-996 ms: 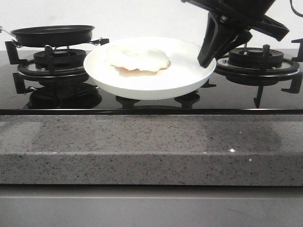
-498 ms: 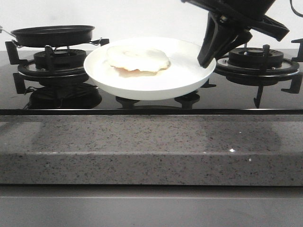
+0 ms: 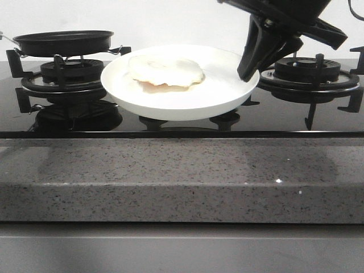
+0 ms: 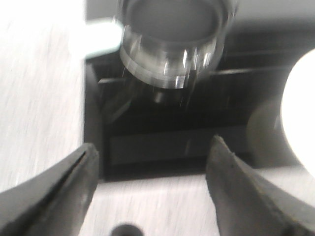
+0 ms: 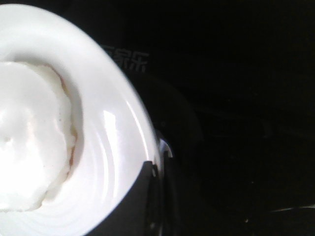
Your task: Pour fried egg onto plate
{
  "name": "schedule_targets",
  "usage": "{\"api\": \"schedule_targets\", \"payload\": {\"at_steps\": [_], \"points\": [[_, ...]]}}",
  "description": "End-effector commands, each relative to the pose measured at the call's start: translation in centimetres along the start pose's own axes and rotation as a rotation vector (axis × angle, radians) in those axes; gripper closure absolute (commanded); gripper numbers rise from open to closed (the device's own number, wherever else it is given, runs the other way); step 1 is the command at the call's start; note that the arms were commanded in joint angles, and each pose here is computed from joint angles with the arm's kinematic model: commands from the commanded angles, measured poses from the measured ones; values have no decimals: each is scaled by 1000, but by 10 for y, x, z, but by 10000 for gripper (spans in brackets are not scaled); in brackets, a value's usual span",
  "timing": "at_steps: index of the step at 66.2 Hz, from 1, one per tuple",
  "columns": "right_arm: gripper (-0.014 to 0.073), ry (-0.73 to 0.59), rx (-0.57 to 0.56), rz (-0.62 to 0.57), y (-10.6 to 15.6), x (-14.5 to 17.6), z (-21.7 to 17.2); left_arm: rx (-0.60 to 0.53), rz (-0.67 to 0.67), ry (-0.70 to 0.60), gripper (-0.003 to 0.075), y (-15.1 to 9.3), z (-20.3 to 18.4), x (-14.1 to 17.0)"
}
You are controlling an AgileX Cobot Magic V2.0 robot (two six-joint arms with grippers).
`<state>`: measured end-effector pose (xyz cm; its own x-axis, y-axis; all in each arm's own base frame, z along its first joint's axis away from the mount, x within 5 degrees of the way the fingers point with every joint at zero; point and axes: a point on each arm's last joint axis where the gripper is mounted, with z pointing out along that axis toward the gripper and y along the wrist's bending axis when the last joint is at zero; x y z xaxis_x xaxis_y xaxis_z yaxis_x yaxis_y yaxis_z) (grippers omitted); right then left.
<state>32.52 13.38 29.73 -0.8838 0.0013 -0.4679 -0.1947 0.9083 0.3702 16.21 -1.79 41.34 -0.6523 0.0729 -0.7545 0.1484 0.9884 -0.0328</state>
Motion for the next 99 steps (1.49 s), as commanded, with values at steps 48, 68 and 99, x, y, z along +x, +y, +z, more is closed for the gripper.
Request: {"api": "schedule_targets", "payload": {"at_steps": [48, 68, 99], "points": [[661, -120, -25, -17, 7, -12, -20, -20, 4, -129, 263, -4, -24, 92], [661, -170, -31, -52, 14, -32, -46, -18, 3, -129, 263, -4, -24, 92], [661, -174, -24, -4, -4, -110, -50, -14, 0, -132, 263, -4, -24, 92]]}}
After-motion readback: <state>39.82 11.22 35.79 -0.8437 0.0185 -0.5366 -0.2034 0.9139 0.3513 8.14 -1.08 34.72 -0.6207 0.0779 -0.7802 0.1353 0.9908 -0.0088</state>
